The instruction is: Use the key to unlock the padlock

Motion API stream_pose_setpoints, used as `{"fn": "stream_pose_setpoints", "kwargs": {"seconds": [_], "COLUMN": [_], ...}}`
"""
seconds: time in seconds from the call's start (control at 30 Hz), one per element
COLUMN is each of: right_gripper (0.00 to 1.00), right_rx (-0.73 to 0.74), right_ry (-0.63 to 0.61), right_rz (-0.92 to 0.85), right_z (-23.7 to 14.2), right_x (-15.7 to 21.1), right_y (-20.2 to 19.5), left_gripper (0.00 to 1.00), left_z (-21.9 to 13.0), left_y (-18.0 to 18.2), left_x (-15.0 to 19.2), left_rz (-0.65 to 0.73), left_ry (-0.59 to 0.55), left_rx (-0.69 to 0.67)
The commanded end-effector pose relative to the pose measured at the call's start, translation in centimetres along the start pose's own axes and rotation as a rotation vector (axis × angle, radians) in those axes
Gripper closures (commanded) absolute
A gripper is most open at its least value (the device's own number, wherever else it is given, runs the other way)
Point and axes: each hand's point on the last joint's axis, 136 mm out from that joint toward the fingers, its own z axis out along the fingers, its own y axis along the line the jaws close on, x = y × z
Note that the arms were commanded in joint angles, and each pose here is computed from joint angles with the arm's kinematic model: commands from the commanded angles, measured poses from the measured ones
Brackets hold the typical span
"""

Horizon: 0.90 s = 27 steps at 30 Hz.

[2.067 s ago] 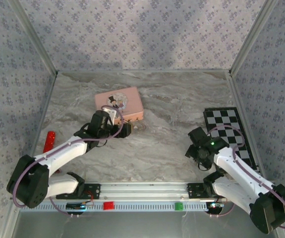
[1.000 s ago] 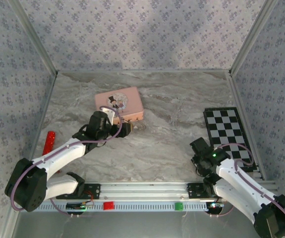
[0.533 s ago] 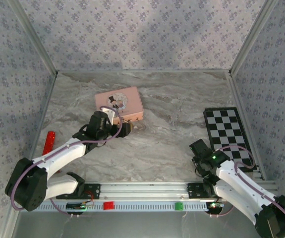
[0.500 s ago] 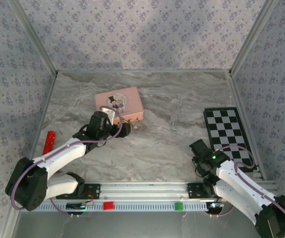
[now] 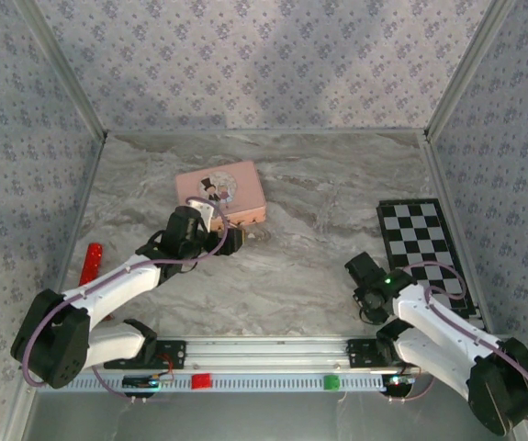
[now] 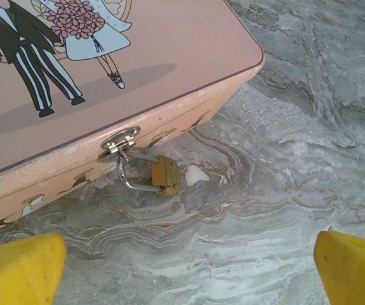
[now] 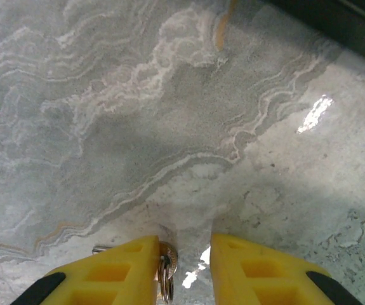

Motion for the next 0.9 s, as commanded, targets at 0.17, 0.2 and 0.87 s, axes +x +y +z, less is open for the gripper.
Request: {"fn": "stream_pose_setpoints", "kwargs": {"seconds": [0.17, 0.2, 0.87], "right_gripper": [0.72, 0.72, 0.73], "right_rx": [-0.106, -0.106, -0.092], "right_ry": [0.007, 0.008, 0.010], "right_rz": [-0.021, -0.023, -0.068], "right_z": [-0.1, 0.0, -1.4], "right_x": [0.3, 0.3, 0.1], "right_y": [2.7, 2.7, 3.4], "left_gripper": [0.00, 0.00, 0.00], "left_z": [0.3, 0.3, 0.5], "left_y": [-0.1, -0.1, 0.0], "left_x": [-0.5, -0.5, -0.4], "left_rz": [0.017, 0.018, 0.022], "left_ry": [-0.015, -0.015, -0.011], "left_rx": [-0.002, -0.002, -0.008]}}
